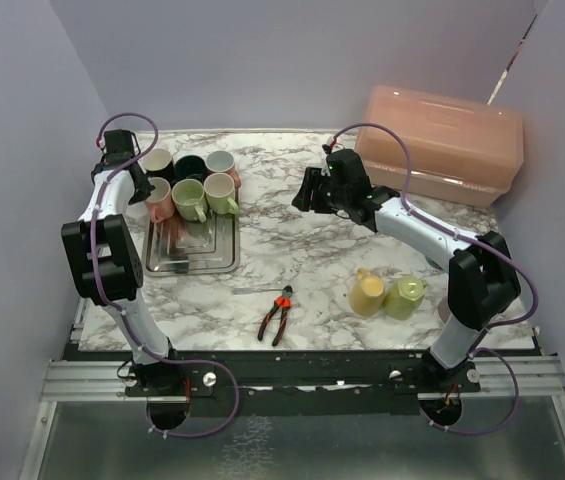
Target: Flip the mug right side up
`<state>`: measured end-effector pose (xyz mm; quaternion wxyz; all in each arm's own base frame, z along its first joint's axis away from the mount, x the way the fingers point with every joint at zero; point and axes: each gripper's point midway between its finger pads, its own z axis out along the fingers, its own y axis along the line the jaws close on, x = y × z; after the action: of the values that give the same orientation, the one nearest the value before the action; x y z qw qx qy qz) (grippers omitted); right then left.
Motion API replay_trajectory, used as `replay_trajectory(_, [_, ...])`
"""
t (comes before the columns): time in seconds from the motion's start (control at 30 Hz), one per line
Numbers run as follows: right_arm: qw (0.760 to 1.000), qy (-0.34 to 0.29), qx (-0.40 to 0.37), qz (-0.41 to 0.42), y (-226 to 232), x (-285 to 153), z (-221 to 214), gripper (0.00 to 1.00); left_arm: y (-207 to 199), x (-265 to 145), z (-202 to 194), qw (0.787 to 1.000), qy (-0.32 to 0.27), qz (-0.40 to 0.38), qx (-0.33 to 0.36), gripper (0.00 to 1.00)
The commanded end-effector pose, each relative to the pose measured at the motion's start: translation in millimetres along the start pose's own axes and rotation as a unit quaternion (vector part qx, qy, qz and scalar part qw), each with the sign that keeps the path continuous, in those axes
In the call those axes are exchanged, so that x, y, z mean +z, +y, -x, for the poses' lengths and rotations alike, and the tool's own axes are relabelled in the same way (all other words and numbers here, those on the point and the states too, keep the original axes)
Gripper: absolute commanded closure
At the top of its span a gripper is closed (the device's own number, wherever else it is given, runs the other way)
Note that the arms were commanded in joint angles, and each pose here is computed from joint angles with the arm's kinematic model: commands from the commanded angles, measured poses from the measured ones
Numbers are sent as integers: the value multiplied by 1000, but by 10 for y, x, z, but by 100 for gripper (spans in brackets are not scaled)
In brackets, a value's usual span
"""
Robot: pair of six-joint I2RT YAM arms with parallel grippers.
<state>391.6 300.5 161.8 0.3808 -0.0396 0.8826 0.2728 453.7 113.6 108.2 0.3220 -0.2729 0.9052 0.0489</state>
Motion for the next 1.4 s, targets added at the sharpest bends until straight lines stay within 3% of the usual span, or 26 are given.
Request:
replay_trajectory(0.0, [1000,-7,-5,-17,-41,-32,87,45,-48,33,286,999,-38,-9,-16,99])
replay_trajectory(0.3, [1000,-4,-12,-28,-72,-90,93,43,-61,-81,264,999,-35,-16,-30,68])
replay_trajectory(0.4, [999,6,-21,-40,-110,-137,77,40,49,-183,252,998,-37,12,-42,46])
replay_trajectory(0.47, [997,10,-21,-77,-238,-175,71,39,123,-294,253,998,-46,27,-44,37])
replay_trajectory(0.77, [975,13,-16,-220,-769,-643,-22,17,108,-807,346,996,-79,0,-41,7])
replay_trajectory(0.87, [962,10,-5,-274,-1006,-915,-95,13,-38,-959,363,995,-88,-30,-27,1])
replay_trajectory(1.03, [929,-4,50,-366,-1590,-1333,-123,12,-429,-1174,335,992,-98,-80,1,1])
replay_trajectory(1.37, [840,-40,189,-507,-2595,-1811,-48,11,-1214,-1416,-95,980,-67,-182,51,1])
